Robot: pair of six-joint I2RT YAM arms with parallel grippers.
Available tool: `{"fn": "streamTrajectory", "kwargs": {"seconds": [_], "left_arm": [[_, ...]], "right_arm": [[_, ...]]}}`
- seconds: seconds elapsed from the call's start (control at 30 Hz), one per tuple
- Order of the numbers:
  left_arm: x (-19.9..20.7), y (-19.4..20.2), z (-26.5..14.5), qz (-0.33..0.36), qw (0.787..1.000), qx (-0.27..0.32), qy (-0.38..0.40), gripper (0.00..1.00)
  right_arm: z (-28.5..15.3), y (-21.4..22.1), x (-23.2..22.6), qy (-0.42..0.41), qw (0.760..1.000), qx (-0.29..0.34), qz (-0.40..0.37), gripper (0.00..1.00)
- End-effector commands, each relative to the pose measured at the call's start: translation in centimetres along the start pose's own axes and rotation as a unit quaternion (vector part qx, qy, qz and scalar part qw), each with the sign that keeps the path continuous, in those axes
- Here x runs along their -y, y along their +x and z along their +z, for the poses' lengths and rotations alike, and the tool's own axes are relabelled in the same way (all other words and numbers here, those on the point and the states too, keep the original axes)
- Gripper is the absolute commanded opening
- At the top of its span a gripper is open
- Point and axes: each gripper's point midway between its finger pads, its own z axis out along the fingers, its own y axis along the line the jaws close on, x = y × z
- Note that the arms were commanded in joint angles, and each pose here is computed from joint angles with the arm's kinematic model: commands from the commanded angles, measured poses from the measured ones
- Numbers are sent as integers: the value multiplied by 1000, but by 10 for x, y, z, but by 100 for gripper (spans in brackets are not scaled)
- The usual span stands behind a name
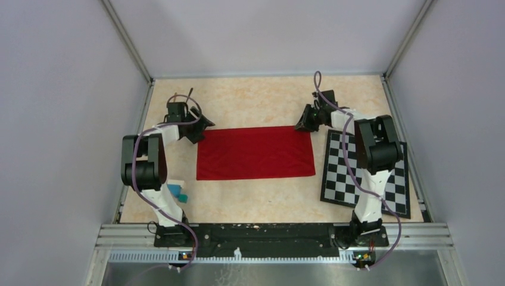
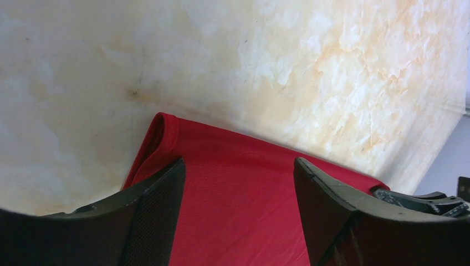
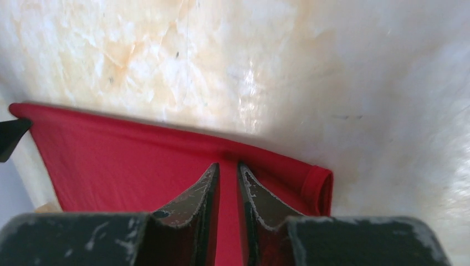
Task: Fold the napkin into a case and place the utensils inside
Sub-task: Smooth out the rectangle-folded napkin at the center of the board.
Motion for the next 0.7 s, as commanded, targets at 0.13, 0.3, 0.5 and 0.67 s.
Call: {"fn": "streamTrajectory", "kwargs": {"seconds": [0.13,0.3,0.5,0.67], "left_arm": [[-7,-19,-7,60,997,28,-28,78],[39,-18,-31,100,994,-2,53,82],[36,-14,-21,101,993,-18,56,84],[10,-5,2,91,995,-38,21,84]], "right_arm": [[-23,-22,31,112,990,44,-69,25],[-51,-32,-18,52,993,61,-88,37],[-30,-21,-19,19,997,40,-68,38],[-21,-12,5,58,995,41,-65,42]]}}
